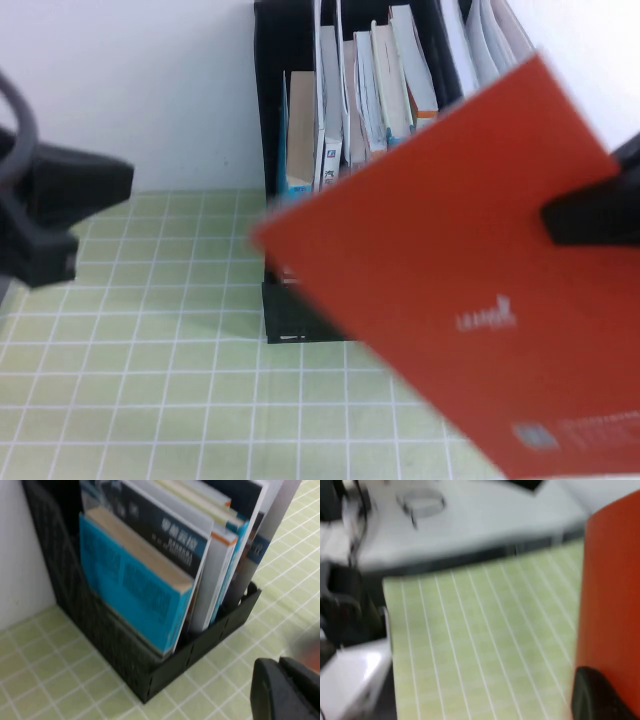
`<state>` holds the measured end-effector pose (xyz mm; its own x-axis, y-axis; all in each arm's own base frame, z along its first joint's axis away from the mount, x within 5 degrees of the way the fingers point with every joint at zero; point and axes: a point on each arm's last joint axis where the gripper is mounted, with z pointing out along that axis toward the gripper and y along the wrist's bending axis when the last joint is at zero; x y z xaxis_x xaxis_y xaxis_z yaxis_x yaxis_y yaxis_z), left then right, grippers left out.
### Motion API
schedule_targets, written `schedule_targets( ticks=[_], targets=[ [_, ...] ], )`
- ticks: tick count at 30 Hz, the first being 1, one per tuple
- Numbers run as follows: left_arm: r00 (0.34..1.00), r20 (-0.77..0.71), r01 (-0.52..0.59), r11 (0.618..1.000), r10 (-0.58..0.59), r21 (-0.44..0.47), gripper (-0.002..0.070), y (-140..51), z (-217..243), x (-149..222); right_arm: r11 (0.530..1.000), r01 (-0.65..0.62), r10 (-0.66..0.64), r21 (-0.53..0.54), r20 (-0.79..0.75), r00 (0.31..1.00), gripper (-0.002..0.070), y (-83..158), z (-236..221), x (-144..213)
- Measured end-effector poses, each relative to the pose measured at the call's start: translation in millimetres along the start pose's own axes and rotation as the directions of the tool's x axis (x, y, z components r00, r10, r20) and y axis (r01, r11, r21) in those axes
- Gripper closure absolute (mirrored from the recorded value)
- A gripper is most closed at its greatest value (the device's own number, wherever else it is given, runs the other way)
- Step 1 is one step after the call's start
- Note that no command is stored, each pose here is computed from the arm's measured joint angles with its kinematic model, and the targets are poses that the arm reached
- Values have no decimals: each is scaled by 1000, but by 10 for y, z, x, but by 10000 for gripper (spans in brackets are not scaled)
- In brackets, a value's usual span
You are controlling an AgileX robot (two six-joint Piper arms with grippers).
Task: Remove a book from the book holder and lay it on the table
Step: Place the picked book on the book
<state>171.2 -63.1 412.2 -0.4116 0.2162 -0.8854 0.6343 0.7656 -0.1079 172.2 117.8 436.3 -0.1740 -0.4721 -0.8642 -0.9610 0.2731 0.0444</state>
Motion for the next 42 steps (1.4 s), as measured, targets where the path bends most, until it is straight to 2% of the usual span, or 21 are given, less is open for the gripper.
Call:
schedule_targets(
  ticks=[3,7,11,14,18,23,26,28,30,34,42],
  targets=[
    [1000,-16,22,999,-23,-31,678,-41,-62,133,999,17,-13,27,-137,991,661,17,180,56],
    [999,-22,33,999,-34,-42,678,-86,-107,237,990,77,-40,115,-298,954,661,3,394,116],
    [999,-20,45,998,-46,-46,678,-114,-132,303,962,179,-83,208,-401,912,661,-19,599,123],
    [999,-18,43,998,-44,-49,678,-131,-151,326,929,285,-149,238,-463,874,661,6,744,108],
    [999,-20,44,998,-45,-50,678,-133,-152,338,908,383,-240,171,-537,809,661,88,1038,141],
    [999,-21,43,998,-44,-51,678,-132,-153,339,880,469,-339,66,-604,721,661,236,1578,377],
    [999,-20,45,998,-46,-51,678,-133,-154,339,827,556,-393,81,-625,675,661,334,1844,535],
    [999,-20,45,998,-46,-51,678,-133,-154,339,777,626,-436,74,-655,618,661,409,1994,670],
    [999,-19,44,998,-45,-52,678,-136,-158,338,746,664,-465,46,-678,570,661,477,2124,803],
    [999,-15,42,998,-42,-52,678,-143,-169,338,755,656,-479,-10,-692,540,662,565,2368,1074],
    [999,-6,36,998,-36,-54,678,-162,-196,337,767,638,-488,-73,-712,505,662,562,2694,1351]
  ],
)
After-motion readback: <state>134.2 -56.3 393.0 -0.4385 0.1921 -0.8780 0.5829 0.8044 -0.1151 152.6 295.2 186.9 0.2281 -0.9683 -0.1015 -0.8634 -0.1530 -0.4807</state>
